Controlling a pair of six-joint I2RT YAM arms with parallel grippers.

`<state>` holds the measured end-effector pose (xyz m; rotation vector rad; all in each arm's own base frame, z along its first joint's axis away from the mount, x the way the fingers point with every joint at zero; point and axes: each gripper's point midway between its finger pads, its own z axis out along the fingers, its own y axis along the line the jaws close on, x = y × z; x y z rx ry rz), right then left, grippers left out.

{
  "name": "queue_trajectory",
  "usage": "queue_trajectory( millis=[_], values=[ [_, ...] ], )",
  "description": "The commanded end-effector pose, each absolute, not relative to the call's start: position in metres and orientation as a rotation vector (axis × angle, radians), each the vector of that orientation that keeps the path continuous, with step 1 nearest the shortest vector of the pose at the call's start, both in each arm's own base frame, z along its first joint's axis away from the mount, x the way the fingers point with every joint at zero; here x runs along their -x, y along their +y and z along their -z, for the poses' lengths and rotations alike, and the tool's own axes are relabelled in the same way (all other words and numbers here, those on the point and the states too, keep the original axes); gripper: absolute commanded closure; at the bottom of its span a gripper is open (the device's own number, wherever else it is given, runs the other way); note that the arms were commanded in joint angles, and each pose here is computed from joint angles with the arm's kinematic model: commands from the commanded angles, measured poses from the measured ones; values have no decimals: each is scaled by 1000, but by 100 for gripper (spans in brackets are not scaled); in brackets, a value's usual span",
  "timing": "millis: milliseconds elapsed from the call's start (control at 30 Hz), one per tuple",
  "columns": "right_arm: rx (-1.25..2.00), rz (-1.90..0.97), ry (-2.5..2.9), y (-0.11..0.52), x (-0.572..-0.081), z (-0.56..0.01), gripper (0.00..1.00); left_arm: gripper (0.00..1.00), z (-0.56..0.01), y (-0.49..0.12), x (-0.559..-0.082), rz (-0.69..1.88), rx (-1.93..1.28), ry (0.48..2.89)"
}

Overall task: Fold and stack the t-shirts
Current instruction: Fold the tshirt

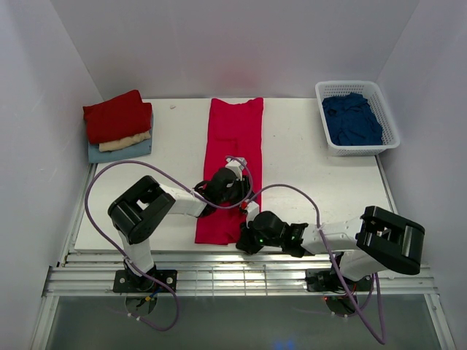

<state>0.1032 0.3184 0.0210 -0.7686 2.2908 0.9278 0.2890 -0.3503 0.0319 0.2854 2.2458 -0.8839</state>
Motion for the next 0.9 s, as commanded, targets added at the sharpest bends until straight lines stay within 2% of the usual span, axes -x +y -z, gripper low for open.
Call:
queue_trajectory(
  millis=[0, 267, 433, 567, 667, 700, 767, 867],
  values=[
    [810, -936, 2350, 316, -80, -3, 88, 52, -17, -341, -288, 807, -297, 2287],
    [895, -881, 2359, 323, -62, -12, 88, 52, -38, -339, -297, 782, -313, 2222],
    [916, -812, 2255, 333, -58, -62, 86, 51, -80, -350, -316, 786, -336, 2140],
    [826, -820, 2170, 328, -65, -110, 77, 49, -142, -350, -332, 789, -287, 1995],
    [723, -824, 2099, 318, -79, -138, 68, 42, -197, -336, -339, 759, -239, 1859],
    [678, -791, 2076, 313, -87, -141, 62, 39, -203, -330, -340, 724, -239, 1842],
    [611, -767, 2041, 303, -97, -151, 58, 38, -211, -320, -339, 689, -219, 1837],
    [499, -684, 2040, 288, -116, -149, 53, 37, -175, -290, -341, 543, -126, 1975]
  ],
)
